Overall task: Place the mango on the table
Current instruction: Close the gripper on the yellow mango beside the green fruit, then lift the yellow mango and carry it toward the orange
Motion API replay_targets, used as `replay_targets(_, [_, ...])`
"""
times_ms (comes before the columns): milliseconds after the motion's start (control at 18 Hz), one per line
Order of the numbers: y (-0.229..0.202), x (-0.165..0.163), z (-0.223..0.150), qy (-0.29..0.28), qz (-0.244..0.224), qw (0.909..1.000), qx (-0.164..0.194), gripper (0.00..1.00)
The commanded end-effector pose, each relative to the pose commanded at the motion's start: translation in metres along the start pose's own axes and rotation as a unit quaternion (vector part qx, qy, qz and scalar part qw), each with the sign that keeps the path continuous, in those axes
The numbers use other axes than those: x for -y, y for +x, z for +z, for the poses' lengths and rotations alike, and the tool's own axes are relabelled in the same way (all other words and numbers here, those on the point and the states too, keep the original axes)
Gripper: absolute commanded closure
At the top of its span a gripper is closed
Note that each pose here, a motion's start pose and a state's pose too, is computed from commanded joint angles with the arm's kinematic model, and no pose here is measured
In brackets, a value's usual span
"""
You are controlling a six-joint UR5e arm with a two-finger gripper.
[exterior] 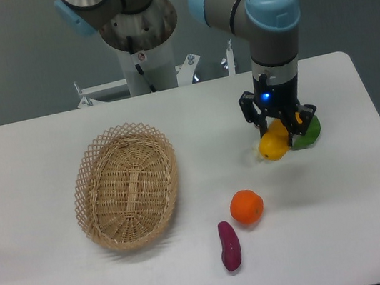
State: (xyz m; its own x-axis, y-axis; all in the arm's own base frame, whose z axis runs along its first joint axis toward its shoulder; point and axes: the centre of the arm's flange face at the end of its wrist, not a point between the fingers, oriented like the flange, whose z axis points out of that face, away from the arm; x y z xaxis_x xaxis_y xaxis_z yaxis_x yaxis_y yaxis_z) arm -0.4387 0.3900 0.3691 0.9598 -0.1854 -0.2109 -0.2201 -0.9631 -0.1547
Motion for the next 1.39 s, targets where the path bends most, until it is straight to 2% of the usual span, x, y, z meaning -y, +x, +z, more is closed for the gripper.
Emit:
replay_targets(833, [-0.001, -0.001, 0.002, 0.002, -0.002, 1.0000, 0.001, 0.45])
replay_targets(1167, [-0.006, -0.001, 0.015, -0.001, -0.002, 1.0000, -0.003, 0.45])
replay_targets(1389, [-0.025, 0.001, 0.031, 0.005, -0.007, 0.9997, 0.021, 0.45])
